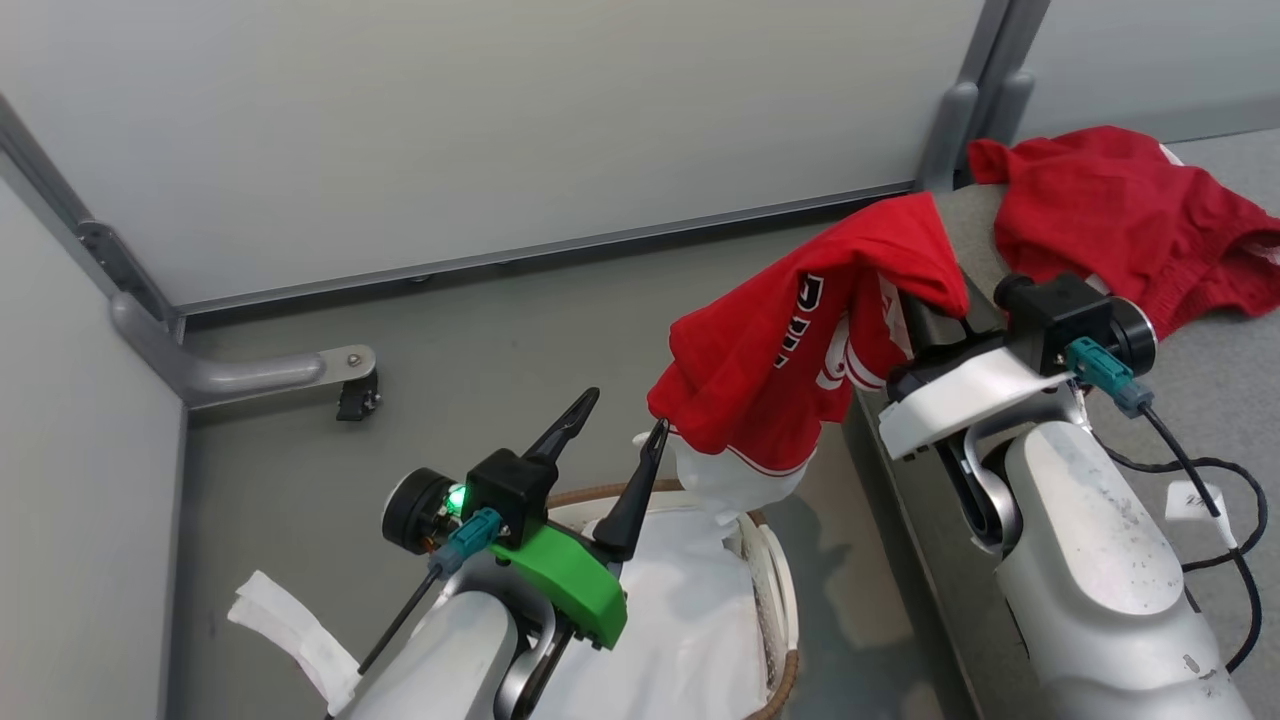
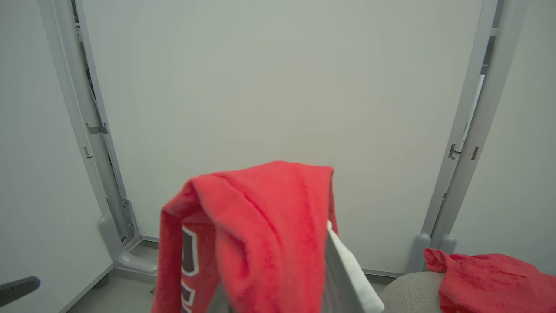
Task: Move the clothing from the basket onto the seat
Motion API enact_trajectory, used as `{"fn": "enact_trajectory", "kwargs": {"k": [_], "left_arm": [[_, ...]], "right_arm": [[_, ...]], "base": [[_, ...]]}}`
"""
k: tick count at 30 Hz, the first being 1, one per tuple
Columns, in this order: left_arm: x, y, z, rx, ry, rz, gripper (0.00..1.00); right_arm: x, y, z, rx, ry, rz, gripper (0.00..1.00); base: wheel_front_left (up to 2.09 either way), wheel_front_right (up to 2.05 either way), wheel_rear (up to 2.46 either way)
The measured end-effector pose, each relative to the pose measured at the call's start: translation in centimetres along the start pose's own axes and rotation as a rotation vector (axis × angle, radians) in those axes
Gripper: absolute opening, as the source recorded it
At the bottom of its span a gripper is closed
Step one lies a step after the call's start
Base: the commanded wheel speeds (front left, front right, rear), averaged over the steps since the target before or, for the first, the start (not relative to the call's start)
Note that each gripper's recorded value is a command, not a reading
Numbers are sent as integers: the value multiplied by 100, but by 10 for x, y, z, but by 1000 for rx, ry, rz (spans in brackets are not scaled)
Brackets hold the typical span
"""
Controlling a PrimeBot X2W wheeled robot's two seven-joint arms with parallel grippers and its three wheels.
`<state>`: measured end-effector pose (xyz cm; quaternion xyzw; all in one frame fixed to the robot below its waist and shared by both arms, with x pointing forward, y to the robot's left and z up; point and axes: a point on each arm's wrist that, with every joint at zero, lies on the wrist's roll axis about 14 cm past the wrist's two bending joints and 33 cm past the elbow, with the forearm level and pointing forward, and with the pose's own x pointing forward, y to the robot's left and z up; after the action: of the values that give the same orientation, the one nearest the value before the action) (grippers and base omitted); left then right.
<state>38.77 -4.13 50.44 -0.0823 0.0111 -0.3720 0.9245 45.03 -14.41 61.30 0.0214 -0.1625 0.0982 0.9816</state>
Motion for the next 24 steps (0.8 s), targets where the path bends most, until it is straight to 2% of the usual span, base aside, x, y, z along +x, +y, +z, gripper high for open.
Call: {"fn": "enact_trajectory", "kwargs": {"k": [7, 18, 24], "left_arm": [[23, -24, -6, -8, 5, -91, 100], [55, -68, -22, -43, 29, -256, 100], [65, -74, -29, -72, 31, -291, 100]], "right_arm": [[-15, -47, 14, -69, -17, -120, 0], [-56, -120, 13, -157, 30, -324, 0], [-44, -139, 21, -228, 23, -353, 0]], "base": [[0, 0, 0], [0, 0, 0], [0, 0, 0]]}}
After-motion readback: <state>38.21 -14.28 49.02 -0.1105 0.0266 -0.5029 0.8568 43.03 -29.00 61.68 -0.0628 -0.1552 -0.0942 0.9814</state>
